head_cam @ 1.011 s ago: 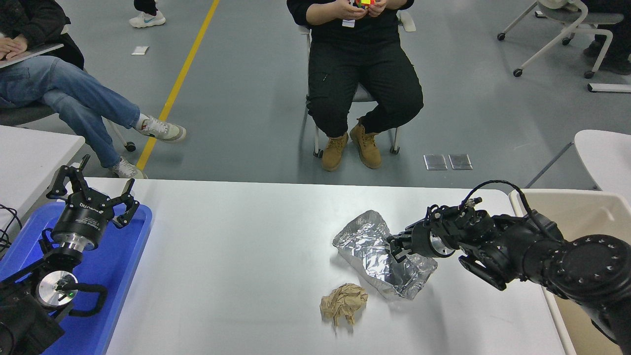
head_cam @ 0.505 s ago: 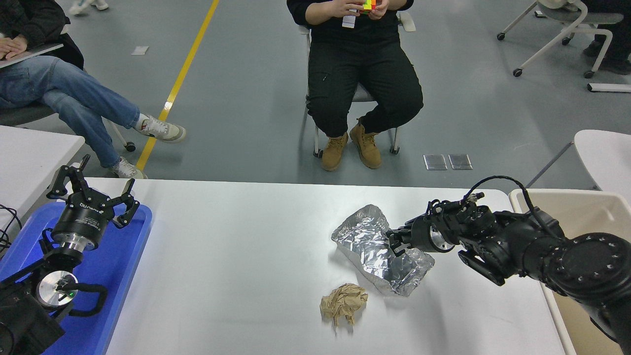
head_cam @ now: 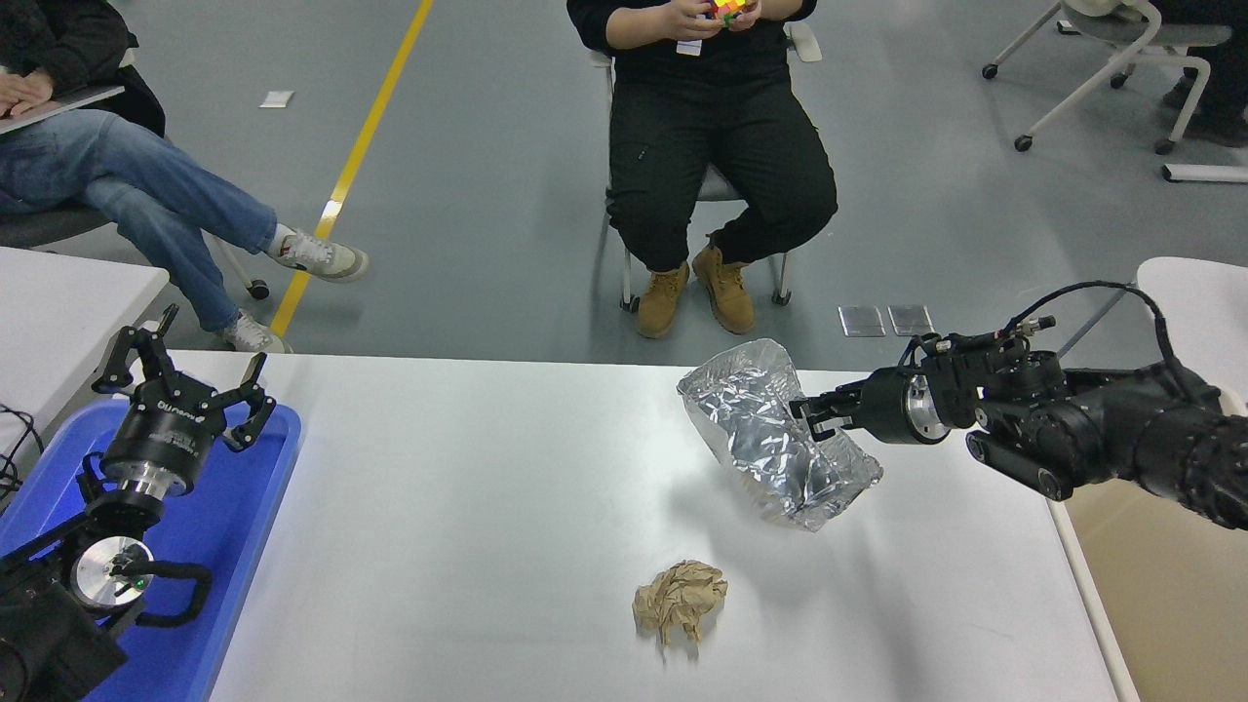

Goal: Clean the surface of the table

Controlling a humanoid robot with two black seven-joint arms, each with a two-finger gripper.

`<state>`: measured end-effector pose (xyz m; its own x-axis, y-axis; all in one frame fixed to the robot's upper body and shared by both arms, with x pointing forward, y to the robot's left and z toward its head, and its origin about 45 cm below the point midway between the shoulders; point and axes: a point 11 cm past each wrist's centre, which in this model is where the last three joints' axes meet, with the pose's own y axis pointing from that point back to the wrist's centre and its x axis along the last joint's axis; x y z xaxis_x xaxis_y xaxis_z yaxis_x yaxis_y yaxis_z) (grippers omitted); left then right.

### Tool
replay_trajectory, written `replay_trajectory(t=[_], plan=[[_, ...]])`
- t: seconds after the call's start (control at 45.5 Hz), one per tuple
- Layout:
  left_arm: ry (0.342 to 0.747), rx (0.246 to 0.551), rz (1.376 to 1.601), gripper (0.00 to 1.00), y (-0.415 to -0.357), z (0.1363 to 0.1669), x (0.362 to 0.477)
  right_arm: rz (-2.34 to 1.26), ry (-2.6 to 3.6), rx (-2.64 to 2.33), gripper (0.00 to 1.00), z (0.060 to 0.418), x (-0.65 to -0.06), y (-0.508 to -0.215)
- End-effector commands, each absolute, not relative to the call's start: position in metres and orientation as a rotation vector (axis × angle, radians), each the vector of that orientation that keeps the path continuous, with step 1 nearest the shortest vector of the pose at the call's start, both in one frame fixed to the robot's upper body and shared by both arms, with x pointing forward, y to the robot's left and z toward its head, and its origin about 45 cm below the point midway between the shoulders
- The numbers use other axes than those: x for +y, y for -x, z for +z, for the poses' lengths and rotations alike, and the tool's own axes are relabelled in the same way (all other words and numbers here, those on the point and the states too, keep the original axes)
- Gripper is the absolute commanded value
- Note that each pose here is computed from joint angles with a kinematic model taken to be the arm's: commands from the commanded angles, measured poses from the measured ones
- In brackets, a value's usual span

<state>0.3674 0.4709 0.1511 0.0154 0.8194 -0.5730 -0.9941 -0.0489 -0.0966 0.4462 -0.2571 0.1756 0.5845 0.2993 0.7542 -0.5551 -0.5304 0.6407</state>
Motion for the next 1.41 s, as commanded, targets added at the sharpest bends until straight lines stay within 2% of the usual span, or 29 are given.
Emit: replay_trajectory(t=[0.0,0.396,0.725,1.121,1.385], plan=[[0.564,0.393,1.534,1.0,-0.3674,0.1514,0.471,1.08,-1.891,-0.305,0.0,0.219,-0.27,-0.451],[0.565,0.394,1.533,1.0,-0.3675,0.151,0.471,0.997,-1.998,-0.585,0.0,0.291,-0.296,-0.474],[0.565,0.394,1.533,1.0,-0.3675,0.151,0.471,0.855,-2.0,-0.891,0.0,0.332,-0.366,-0.483],[0.564,0.393,1.534,1.0,-0.3674,0.1514,0.471,0.689,-1.87,-1.18,0.0,0.362,-0.468,-0.473],[0.565,0.394,1.533,1.0,-0.3675,0.151,0.471,0.599,-1.749,-1.31,0.0,0.365,-0.521,-0.458]])
